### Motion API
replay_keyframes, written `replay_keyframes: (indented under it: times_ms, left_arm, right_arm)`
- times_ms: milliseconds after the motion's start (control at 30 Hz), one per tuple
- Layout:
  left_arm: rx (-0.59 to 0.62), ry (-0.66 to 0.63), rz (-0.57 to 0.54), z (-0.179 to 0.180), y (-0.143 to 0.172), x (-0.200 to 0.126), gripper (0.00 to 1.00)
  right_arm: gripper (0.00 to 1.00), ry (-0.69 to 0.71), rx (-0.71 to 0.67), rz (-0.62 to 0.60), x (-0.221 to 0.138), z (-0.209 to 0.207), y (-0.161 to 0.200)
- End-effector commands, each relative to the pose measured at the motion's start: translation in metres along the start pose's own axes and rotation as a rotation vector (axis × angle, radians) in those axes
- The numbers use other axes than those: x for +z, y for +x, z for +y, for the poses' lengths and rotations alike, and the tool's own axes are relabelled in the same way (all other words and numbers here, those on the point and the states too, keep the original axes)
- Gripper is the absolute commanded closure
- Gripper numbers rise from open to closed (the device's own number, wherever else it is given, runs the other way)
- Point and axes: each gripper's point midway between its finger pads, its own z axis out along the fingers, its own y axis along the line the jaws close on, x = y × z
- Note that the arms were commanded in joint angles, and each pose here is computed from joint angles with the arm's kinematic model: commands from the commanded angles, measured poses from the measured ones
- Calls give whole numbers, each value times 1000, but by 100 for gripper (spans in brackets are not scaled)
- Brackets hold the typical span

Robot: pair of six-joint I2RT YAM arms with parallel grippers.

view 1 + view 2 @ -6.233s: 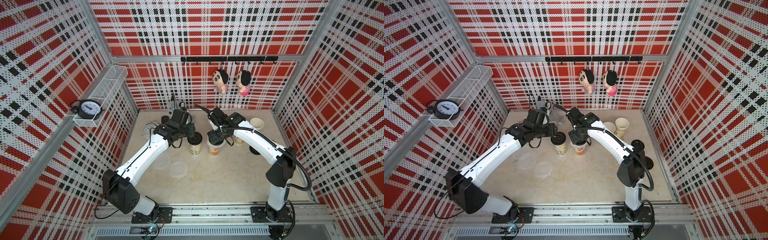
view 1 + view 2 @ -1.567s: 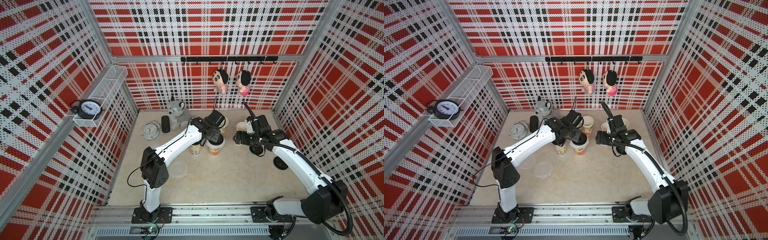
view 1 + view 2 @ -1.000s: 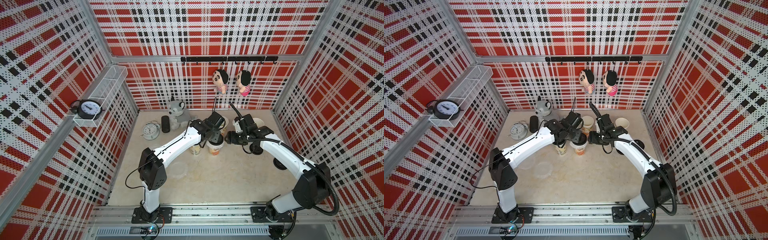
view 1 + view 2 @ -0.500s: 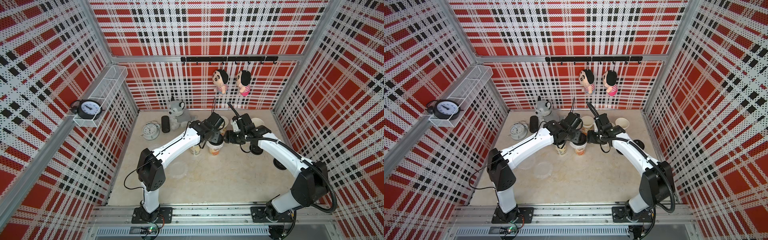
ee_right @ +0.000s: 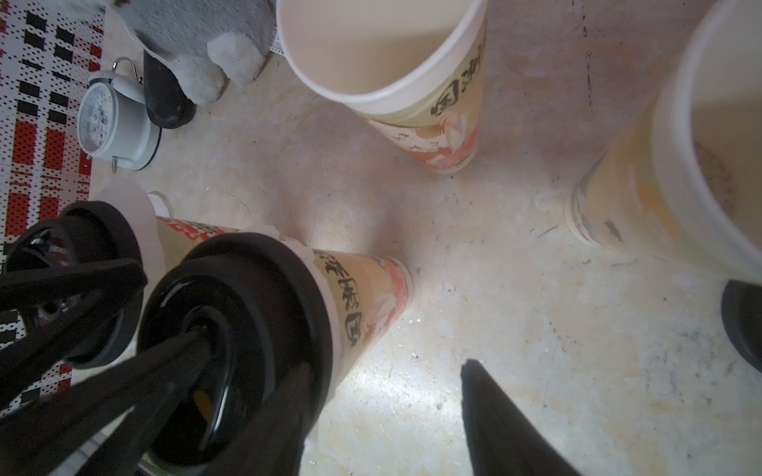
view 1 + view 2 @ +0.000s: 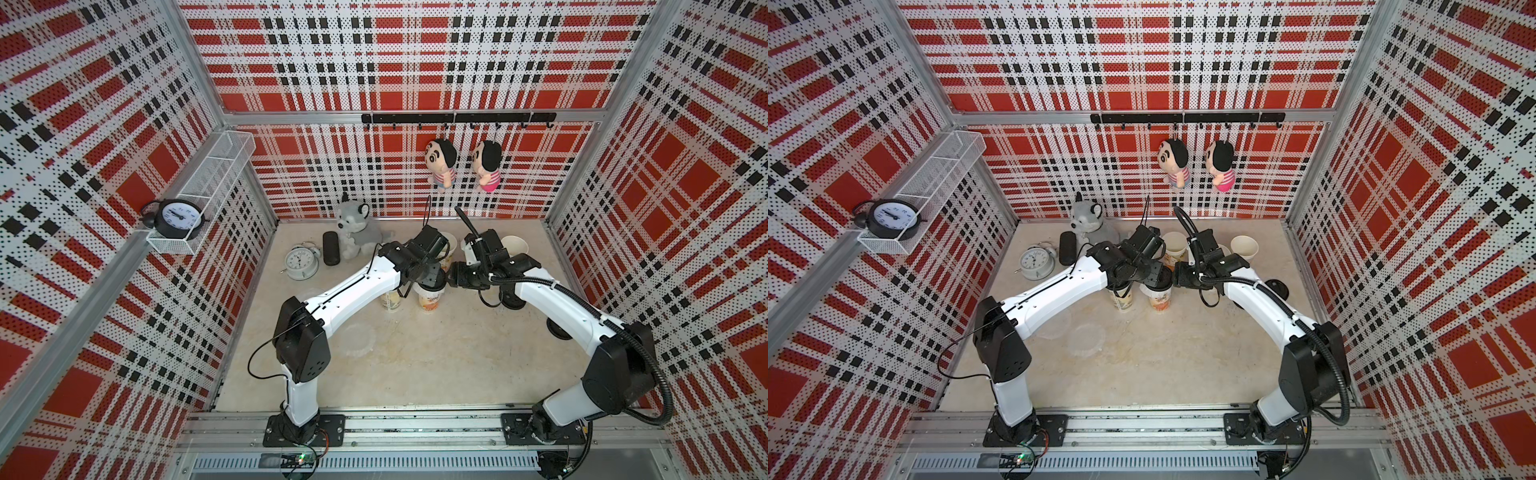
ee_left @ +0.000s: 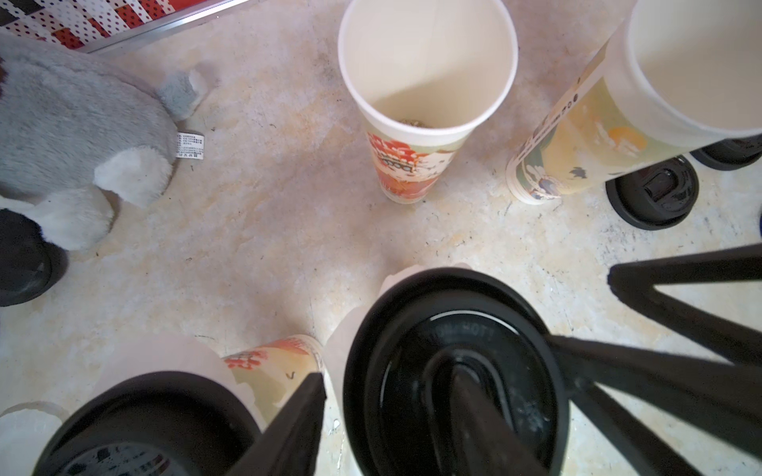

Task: Put the leak-proof paper on the milk tea cups
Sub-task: Secure the cup lid on the cup.

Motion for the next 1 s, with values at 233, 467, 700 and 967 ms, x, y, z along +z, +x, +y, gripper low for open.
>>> replay_keyframes:
  times_ms: [233,467,700,967]
  left_arm:
    - [53,-26,151,4,45,13,47]
    - [52,-27,152,5,46,15,47]
    - [48,-22,151,5,46,17,47]
    - [46,-14,147,4,45,17,47]
  right_arm:
    - [39,136,40,123,18,-38,51]
    - [38,86,19,17,-7,-16,13]
    - [38,-20,-2,-77,-35,15,-21]
    - [37,-106,11,-42,-15,34,-22]
